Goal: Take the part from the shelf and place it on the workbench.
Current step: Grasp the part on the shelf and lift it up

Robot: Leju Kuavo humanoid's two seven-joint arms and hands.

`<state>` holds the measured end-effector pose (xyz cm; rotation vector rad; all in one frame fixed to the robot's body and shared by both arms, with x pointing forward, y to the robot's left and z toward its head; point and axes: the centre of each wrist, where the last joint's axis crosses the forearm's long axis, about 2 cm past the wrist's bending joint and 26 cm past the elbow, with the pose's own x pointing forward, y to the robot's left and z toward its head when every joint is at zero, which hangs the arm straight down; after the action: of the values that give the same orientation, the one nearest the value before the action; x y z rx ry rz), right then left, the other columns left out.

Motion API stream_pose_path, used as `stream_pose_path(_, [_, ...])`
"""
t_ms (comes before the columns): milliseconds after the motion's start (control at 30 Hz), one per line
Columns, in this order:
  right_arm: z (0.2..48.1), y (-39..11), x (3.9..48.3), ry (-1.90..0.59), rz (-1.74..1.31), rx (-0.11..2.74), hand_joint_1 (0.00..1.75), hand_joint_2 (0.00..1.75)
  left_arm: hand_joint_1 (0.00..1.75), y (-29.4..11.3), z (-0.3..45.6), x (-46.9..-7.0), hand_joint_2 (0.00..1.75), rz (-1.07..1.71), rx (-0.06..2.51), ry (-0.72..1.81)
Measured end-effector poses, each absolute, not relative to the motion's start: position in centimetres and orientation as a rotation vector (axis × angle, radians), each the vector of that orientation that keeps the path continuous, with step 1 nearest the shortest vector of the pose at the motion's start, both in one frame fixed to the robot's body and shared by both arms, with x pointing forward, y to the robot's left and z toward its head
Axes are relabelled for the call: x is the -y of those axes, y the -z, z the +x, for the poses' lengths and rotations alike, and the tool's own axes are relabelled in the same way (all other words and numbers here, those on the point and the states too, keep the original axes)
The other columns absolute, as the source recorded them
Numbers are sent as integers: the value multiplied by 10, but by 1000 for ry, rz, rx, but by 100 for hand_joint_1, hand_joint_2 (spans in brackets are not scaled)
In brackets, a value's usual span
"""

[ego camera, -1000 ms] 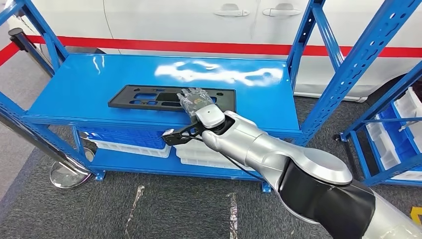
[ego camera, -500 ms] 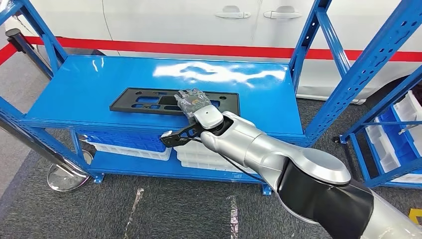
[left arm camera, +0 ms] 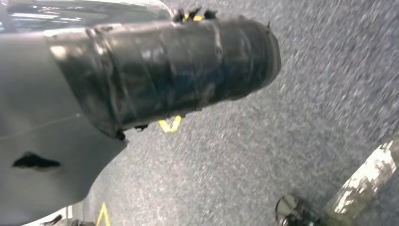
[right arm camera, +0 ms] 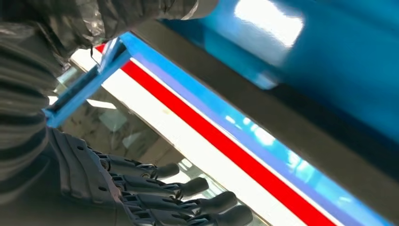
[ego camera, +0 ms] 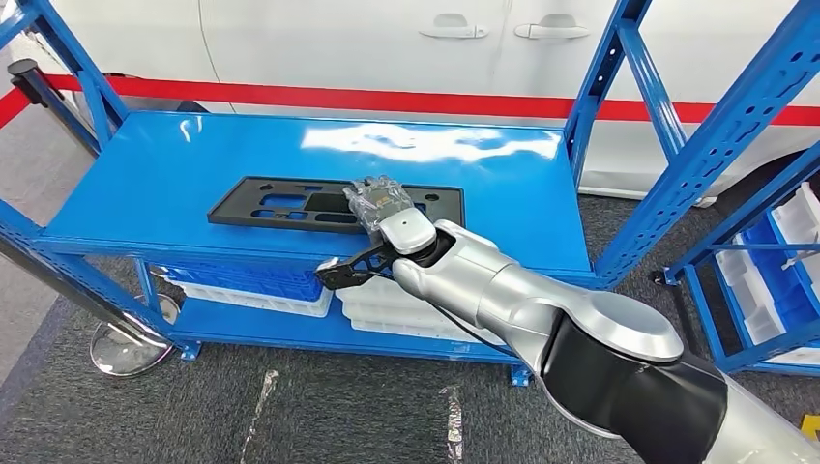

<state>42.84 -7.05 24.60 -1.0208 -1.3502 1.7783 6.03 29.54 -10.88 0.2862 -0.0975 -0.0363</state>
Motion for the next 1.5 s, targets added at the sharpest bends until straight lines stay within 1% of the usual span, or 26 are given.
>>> stream_pose_path(1500, [420, -217, 76, -1800, -943, 1285, 2, 175, 0, 109, 60, -296, 0, 288, 89, -10])
